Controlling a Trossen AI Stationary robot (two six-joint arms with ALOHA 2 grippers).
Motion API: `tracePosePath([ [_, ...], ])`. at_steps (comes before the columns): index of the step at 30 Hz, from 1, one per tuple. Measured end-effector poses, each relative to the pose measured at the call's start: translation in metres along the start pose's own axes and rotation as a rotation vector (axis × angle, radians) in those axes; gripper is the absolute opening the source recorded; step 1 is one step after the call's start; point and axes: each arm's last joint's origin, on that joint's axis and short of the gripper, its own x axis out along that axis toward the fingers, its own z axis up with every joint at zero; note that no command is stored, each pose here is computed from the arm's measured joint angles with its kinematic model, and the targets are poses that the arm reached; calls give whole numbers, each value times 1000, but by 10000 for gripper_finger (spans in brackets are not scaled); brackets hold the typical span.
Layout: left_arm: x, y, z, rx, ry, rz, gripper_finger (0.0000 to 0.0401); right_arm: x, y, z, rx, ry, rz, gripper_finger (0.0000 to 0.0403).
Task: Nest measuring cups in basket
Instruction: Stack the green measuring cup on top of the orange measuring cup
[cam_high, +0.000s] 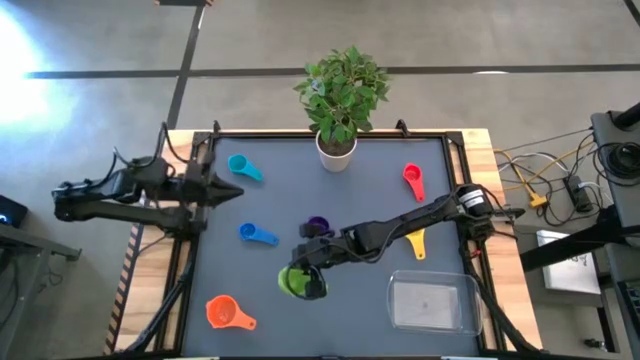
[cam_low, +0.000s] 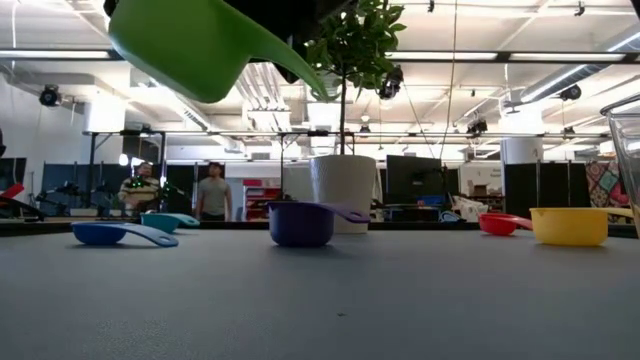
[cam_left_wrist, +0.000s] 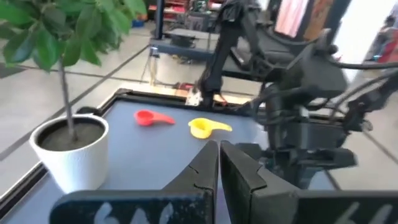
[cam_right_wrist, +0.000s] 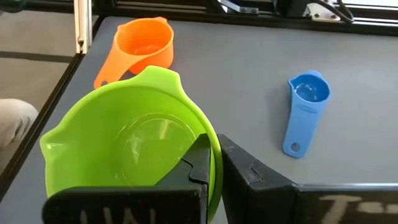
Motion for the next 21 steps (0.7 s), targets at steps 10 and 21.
tracePosePath([
  [10,-1,-1,0,8,-10,58,0,-9,-4,5,-4,-27,-74,9],
  [21,-18,-16,-8,-39,-32,43,0,-10,-20,2,18,-88,-156,9],
])
